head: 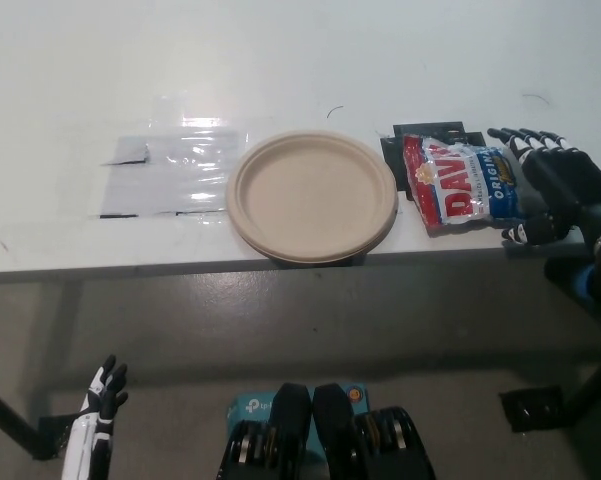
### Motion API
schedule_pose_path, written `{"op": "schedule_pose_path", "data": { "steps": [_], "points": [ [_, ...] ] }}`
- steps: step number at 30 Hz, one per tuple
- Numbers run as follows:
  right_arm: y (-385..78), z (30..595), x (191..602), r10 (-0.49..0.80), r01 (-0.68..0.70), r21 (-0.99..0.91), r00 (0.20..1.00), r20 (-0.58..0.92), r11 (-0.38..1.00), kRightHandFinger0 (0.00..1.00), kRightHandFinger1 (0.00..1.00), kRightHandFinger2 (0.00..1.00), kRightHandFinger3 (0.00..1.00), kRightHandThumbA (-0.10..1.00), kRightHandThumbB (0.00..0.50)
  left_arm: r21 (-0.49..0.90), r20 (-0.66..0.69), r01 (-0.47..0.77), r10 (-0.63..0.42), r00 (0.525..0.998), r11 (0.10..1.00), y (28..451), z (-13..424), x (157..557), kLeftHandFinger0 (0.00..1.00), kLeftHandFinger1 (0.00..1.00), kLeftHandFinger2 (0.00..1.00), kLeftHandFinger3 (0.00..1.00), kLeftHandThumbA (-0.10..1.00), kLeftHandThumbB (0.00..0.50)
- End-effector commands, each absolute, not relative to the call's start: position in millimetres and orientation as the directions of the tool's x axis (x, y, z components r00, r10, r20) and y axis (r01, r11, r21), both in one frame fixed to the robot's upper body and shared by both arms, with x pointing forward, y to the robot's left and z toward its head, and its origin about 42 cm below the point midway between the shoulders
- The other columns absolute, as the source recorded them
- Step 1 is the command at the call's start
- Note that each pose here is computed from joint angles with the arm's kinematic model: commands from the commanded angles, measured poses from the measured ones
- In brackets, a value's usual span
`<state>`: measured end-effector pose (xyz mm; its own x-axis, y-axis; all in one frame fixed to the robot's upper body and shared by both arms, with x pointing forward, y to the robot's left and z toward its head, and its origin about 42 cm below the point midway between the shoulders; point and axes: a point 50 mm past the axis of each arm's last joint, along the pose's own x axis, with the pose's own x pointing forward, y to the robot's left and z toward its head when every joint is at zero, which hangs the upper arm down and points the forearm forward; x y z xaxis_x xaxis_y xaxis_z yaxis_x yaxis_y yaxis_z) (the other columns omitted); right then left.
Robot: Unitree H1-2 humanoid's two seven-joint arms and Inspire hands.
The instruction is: The robot picks up a small bag of sunflower seeds on the right hand side and take it to the empty plate on the left hand side then pours some sunflower seeds on to the plate.
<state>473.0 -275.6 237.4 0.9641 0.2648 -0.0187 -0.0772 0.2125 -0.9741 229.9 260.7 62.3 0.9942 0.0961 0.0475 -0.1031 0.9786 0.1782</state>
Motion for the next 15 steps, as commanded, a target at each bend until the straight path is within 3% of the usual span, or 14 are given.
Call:
{"op": "schedule_pose_path", "data": {
  "steps": [1, 6, 15],
  "points": [
    [-275.2, 267.2, 486.8, 0.263, 0.022, -0.983, 0.962, 0.07, 0.18, 1.0, 1.0, 1.0, 1.0, 1.0, 0.443, 0.178, 0.1, -0.093, 0.076, 0.992, 0.98, 262.7, 71.3, 231.6, 1.0, 1.0, 1.0, 1.0, 1.0, 0.053],
    [-276.9, 263.4, 489.6, 0.255, 0.027, -0.984, 0.964, 0.073, 0.178, 1.0, 1.0, 1.0, 1.0, 1.0, 0.429, 0.177, 0.089, -0.089, 0.075, 0.993, 0.98, 261.9, 70.8, 229.5, 1.0, 1.0, 1.0, 1.0, 1.0, 0.085],
    [-275.6, 265.8, 491.9, 0.253, 0.046, -0.981, 0.963, 0.094, 0.19, 1.0, 1.0, 1.0, 1.0, 1.0, 0.411, 0.19, 0.092, -0.094, 0.077, 0.993, 0.977, 261.6, 70.2, 226.3, 1.0, 1.0, 1.0, 1.0, 1.0, 0.05]
  ]
}}
